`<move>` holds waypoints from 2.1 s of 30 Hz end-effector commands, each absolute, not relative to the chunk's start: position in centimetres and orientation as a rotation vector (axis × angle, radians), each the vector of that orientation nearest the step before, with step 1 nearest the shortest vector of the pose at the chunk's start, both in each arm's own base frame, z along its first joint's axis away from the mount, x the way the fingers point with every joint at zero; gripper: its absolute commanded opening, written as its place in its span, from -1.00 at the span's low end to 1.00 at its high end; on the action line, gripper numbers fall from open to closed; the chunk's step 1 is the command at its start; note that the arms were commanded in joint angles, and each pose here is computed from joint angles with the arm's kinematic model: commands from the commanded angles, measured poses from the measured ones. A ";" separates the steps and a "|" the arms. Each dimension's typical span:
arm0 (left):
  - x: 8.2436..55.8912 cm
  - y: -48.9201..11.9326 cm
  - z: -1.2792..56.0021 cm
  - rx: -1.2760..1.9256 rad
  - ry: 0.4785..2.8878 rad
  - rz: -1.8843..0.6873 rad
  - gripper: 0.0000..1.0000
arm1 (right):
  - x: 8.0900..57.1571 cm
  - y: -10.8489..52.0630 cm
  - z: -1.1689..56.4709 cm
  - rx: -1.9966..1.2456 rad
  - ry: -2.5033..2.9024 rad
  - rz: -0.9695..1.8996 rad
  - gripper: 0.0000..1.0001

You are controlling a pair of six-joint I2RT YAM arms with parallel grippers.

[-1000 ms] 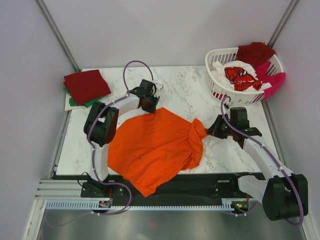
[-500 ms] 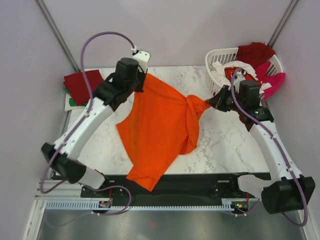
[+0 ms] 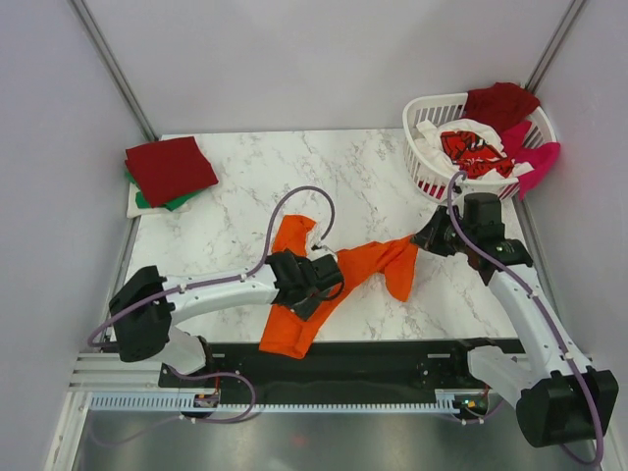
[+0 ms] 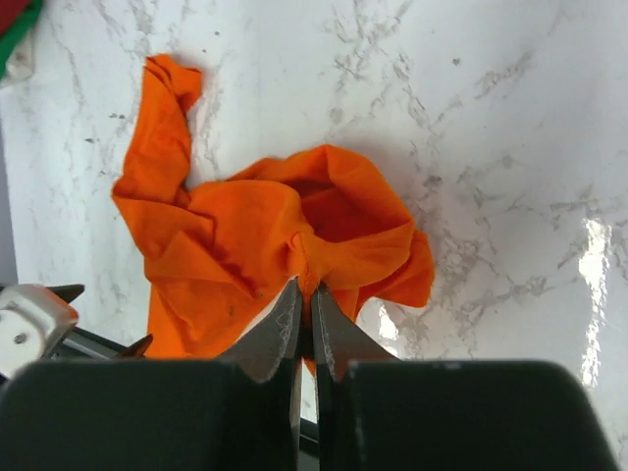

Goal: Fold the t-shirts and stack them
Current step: Flatten the tshirt out

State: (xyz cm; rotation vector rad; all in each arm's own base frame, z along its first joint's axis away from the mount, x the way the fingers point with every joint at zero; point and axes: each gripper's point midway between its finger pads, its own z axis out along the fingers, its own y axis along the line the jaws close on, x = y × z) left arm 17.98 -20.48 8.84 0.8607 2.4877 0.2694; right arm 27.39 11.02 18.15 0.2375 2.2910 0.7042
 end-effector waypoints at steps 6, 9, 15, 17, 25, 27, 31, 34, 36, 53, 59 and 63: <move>23.8 -22.2 17.0 0.495 2.379 0.071 1.00 | 27.7 9.7 15.8 0.224 2.331 0.593 -0.79; 27.0 -22.9 17.1 0.448 2.384 -0.008 0.99 | 27.3 9.5 15.0 0.210 2.346 0.575 -0.70; 32.3 -25.3 14.5 0.469 2.414 0.008 0.78 | 25.9 9.8 12.7 0.224 2.393 0.600 0.07; 33.9 -25.7 12.4 0.495 2.454 0.048 0.63 | 25.9 9.9 12.5 0.234 2.399 0.606 0.20; 37.6 -26.1 9.6 0.498 2.509 0.200 0.31 | 25.7 10.7 12.2 0.255 2.417 0.672 0.55; 36.8 -25.1 9.8 0.462 2.544 0.258 0.31 | 25.5 10.9 12.4 0.246 2.417 0.690 0.61; 34.3 -23.1 10.0 0.402 2.573 0.274 0.56 | 25.3 11.1 12.5 0.253 2.415 0.710 0.74; 31.6 -23.6 10.1 0.420 2.603 0.193 0.59 | 25.2 11.3 12.2 0.271 2.420 0.722 0.82; 30.2 -24.2 9.9 0.486 2.599 0.181 0.63 | 25.1 11.1 11.5 0.296 2.431 0.694 0.90; 27.2 -28.8 8.4 0.545 2.621 0.119 0.23 | 24.1 9.8 10.0 0.351 2.457 0.598 0.96; 25.9 -29.4 6.4 0.592 2.652 0.145 0.19 | 24.3 9.9 9.9 0.346 2.460 0.595 0.96; 25.7 -28.7 5.5 0.599 2.661 0.206 -0.26 | 24.3 9.9 10.1 0.342 2.456 0.597 0.96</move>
